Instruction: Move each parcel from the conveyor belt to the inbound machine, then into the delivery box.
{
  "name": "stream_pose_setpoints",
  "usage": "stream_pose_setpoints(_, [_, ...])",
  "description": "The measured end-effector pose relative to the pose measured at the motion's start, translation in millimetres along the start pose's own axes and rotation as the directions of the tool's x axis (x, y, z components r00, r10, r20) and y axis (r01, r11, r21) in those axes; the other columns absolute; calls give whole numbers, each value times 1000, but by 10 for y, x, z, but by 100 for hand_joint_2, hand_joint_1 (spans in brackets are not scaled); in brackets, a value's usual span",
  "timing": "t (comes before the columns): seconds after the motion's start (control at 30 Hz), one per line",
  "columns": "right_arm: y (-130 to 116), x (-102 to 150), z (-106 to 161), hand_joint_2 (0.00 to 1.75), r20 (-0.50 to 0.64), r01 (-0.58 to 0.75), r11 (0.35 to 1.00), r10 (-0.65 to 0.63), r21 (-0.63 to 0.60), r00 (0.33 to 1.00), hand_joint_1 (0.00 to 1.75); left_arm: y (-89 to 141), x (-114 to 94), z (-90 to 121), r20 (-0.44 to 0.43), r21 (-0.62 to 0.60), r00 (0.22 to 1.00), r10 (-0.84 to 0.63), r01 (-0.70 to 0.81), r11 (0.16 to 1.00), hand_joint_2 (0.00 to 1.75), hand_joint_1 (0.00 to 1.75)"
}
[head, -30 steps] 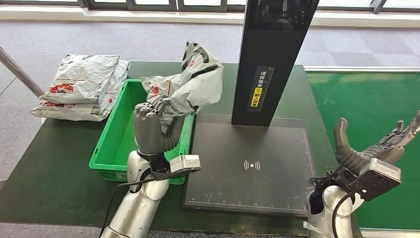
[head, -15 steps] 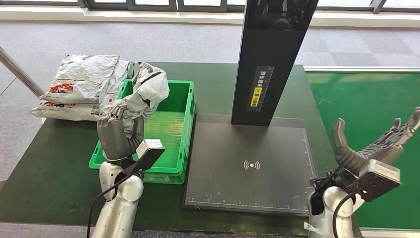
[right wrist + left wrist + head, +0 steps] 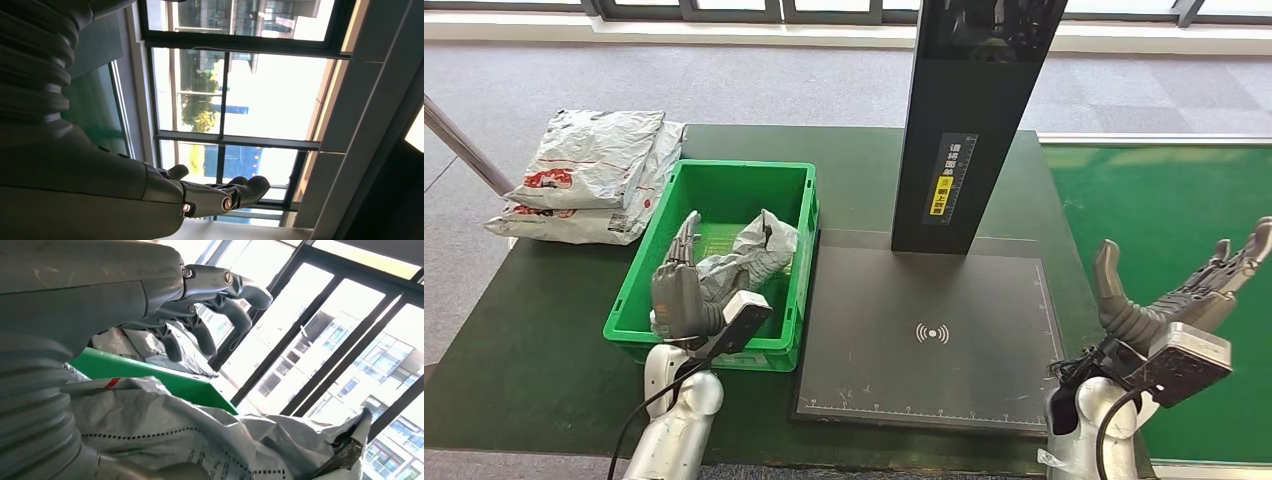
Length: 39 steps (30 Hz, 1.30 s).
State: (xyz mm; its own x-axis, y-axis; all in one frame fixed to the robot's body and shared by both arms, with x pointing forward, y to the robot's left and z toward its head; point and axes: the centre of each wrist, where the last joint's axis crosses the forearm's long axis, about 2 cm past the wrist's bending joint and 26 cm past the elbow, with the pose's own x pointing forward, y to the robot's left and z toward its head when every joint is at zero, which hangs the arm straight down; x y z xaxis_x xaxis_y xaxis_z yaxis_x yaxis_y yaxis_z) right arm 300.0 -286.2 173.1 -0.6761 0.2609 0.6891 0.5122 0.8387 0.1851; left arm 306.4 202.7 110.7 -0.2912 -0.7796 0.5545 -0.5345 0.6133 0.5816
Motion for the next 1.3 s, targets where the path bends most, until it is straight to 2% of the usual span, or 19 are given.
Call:
stream_pose_setpoints(0.03, [0,-1,1,175,-1,0,1000,0,0,1000,0,-8,-4,8,-3,-4,1000,1,-1,1000,0,0])
stream_pose_setpoints(0.33, [2,-11,9,175,-4,-3,1000,3,3,1000,0,-41,-15,41,-15,1,999,40,-40,999,0,0])
stream_pose_setpoints(0.53, [14,-18,1,175,-6,-1,1000,1,2,1000,0,23,-21,-3,9,132,985,172,-172,976,0,0])
stream_pose_setpoints(0.87, [58,-48,-36,175,-10,3,1000,-3,-1,1000,0,488,135,-316,108,393,961,253,-276,877,0,0])
stream_pose_setpoints(1.03, [61,-76,-58,175,-14,4,1000,-4,-1,1000,0,751,463,-396,235,474,909,345,-417,776,0,0])
stream_pose_setpoints(1.17, [74,-98,-87,175,-15,6,1000,-6,3,1000,0,820,709,-367,309,457,848,431,-530,715,175,0])
stream_pose_setpoints(1.23, [77,-108,-91,175,-18,7,1000,-7,2,1000,0,775,825,-301,312,405,762,567,-647,646,175,0])
stream_pose_setpoints(1.3, [67,-121,-91,175,-24,16,1000,-16,2,1000,0,701,927,-223,300,295,608,735,-792,534,175,0])
